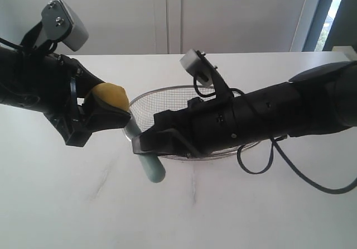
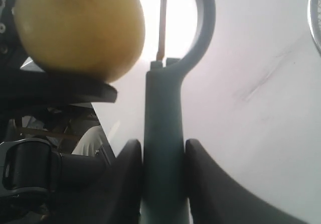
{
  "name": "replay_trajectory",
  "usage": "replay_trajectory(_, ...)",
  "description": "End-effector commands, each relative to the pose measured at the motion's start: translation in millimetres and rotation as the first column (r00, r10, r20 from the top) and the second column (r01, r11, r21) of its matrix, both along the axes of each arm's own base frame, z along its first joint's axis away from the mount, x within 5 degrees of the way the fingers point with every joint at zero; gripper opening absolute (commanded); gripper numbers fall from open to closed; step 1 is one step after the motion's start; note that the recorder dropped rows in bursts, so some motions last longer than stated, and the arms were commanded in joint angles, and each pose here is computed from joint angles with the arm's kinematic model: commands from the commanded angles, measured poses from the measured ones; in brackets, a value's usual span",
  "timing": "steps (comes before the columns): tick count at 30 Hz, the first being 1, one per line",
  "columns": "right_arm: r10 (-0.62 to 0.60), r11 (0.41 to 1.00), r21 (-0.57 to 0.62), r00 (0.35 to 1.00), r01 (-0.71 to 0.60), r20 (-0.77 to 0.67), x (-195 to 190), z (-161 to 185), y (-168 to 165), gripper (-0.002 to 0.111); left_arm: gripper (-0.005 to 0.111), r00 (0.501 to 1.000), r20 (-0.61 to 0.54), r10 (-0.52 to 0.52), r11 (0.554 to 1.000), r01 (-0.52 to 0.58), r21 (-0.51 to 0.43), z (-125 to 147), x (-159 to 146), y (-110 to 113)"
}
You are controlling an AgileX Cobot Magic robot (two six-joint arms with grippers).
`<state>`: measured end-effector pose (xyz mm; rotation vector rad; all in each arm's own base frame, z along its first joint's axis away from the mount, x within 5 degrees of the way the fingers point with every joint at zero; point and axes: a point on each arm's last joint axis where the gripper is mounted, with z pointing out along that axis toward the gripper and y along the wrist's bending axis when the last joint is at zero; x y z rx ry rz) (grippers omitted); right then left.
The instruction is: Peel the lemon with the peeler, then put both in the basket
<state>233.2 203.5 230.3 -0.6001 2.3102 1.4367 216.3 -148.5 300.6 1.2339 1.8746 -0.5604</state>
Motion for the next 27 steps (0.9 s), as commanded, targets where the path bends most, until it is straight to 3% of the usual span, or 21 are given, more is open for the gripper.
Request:
replay_trajectory(1,-0.008,1.0,0.008,0.999,0.007,0.042,-2.3,11.7,-6.6,0.0,0.0,1.0,-0.006,-0.007,1.0,0.007,-0.015,1.9,-1.7,-1.3)
replay_trajectory(7,0.005,1.0,-0.003,0.997,-0.005,0.083,-8.1,22.0,-10.2,0.0,0.0,1.0,-0.006,-0.007,1.0,0.007,-0.015,1.9,-1.7,-1.3)
replay_trajectory(27,-0.128,0.989,-0.048,0.973,0.139,0.19,-4.1,37.2,-20.6,0.0,0.0,1.0,-0.009,-0.007,1.0,0.007,-0.016,1.8,-1.9,-1.4)
